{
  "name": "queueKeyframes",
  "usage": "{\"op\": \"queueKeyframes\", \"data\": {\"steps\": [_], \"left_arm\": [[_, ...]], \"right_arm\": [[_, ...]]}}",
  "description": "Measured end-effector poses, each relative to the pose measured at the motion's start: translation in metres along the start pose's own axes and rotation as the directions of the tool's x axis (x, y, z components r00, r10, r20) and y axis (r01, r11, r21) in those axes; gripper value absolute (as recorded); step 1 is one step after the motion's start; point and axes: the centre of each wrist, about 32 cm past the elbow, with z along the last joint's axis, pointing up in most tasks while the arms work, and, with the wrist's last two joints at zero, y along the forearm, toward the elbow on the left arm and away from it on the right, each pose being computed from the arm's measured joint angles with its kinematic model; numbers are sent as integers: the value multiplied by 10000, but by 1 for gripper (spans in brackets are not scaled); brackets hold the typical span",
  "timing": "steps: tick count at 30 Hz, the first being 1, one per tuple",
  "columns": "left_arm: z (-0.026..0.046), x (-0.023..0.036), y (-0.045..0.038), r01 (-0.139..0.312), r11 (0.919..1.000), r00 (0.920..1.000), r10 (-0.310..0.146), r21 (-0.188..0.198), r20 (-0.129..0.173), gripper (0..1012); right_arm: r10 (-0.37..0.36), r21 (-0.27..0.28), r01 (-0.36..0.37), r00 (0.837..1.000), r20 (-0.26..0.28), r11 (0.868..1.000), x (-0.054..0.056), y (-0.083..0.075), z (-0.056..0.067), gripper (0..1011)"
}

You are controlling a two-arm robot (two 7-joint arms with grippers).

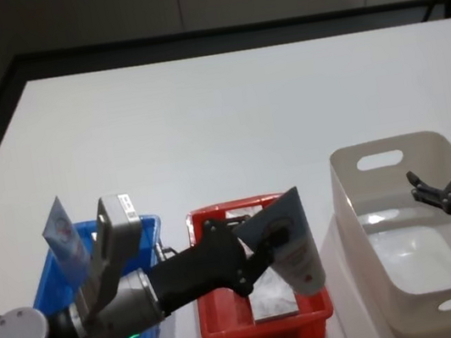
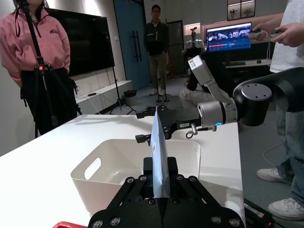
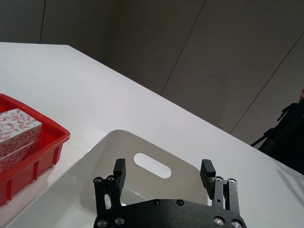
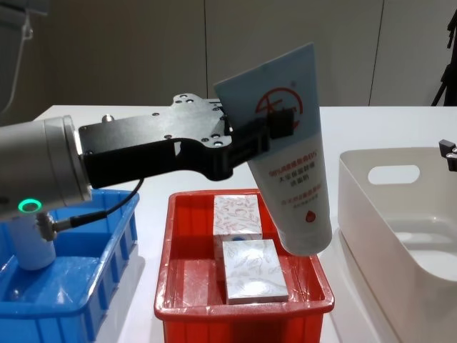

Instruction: Bimanual collaborative sorting of washing and personal care products

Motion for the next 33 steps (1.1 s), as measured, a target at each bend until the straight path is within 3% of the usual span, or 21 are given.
{"op": "queueKeyframes", "data": {"steps": [13, 25, 33], "left_arm": [[0, 0, 0, -1, 10000, 10000, 1, -1, 1, 169], [0, 0, 0, 1, 10000, 10000, -1, -1, 1, 169], [0, 0, 0, 0, 10000, 10000, 0, -1, 2, 169]], "right_arm": [[1108, 372, -1104, 9938, -75, 9932, 84, -123, 6, 1001], [2578, 849, -2558, 9661, -135, 9630, 93, -205, 57, 1001], [3383, 1142, -3348, 9410, -122, 9353, 112, -238, 95, 1001]]}}
